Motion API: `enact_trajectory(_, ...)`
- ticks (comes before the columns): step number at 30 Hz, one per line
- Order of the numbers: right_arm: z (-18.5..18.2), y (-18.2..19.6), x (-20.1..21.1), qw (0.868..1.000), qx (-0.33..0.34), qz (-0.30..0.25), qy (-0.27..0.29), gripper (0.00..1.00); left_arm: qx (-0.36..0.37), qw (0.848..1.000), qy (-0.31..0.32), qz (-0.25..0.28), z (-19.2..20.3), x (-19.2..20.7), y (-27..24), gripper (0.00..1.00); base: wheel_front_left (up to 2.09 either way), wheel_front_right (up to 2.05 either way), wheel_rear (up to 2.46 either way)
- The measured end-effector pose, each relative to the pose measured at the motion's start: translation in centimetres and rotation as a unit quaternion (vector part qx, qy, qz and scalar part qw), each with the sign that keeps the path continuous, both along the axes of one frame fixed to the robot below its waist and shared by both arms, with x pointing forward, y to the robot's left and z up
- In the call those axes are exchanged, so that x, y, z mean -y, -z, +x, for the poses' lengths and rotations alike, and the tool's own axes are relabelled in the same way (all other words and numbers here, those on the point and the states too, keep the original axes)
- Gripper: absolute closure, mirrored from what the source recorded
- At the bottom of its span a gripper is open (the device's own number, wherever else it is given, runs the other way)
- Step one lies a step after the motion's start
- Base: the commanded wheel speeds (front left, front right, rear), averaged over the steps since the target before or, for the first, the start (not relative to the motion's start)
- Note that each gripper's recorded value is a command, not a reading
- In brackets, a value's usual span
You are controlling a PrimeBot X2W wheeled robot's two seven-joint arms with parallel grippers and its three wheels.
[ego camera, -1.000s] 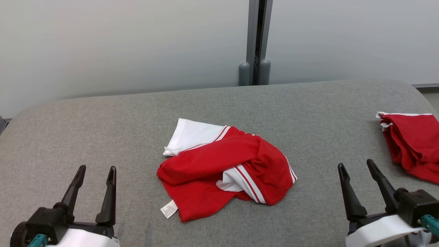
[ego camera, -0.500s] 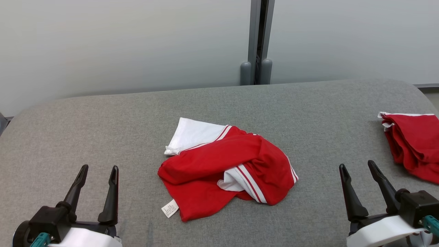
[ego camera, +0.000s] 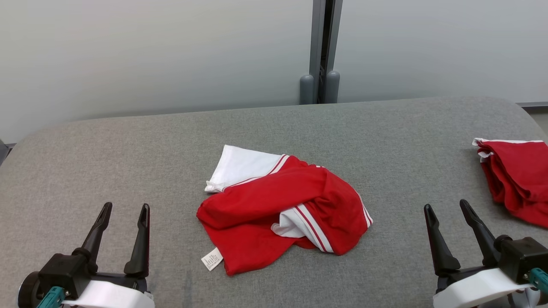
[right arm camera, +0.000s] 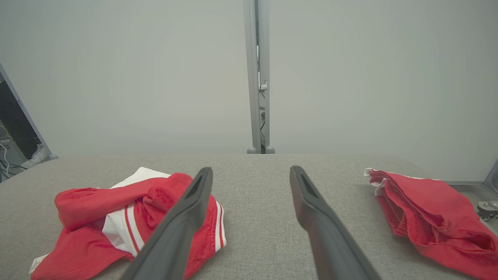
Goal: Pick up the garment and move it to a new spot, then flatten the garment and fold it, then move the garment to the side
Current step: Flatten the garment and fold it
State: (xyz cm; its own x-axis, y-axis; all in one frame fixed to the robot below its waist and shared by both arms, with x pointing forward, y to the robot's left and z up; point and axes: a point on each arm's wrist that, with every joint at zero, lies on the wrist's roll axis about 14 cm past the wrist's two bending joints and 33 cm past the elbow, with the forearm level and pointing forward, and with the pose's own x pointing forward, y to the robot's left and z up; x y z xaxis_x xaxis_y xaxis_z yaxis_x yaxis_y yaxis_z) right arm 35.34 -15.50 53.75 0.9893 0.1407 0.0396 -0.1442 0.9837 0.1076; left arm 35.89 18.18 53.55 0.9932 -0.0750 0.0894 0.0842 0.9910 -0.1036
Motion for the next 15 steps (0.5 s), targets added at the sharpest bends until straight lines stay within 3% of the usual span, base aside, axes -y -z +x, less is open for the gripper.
enact_trajectory(8, 0.7, 0.3, -0.9, 1.000, -0.008, -0.002, -0.014, 0.00, -0.003, 1.000, -0.011, -0.002, 0.4, -0.5, 0.3, 0.00, 0.00, 0.00, 0.00)
enact_trajectory(10, 1.1, 0.7, -2.7, 0.999, -0.018, -0.008, -0.042, 0.00, -0.002, 1.000, -0.012, -0.003, 0.8, -0.6, 0.3, 0.00, 0.00, 0.00, 0.00)
enact_trajectory(15, 1.1, 4.6, -9.2, 0.981, -0.104, -0.031, -0.159, 0.00, -0.006, 1.000, -0.021, -0.006, 1.3, -1.0, 0.7, 0.00, 0.00, 0.00, 0.00)
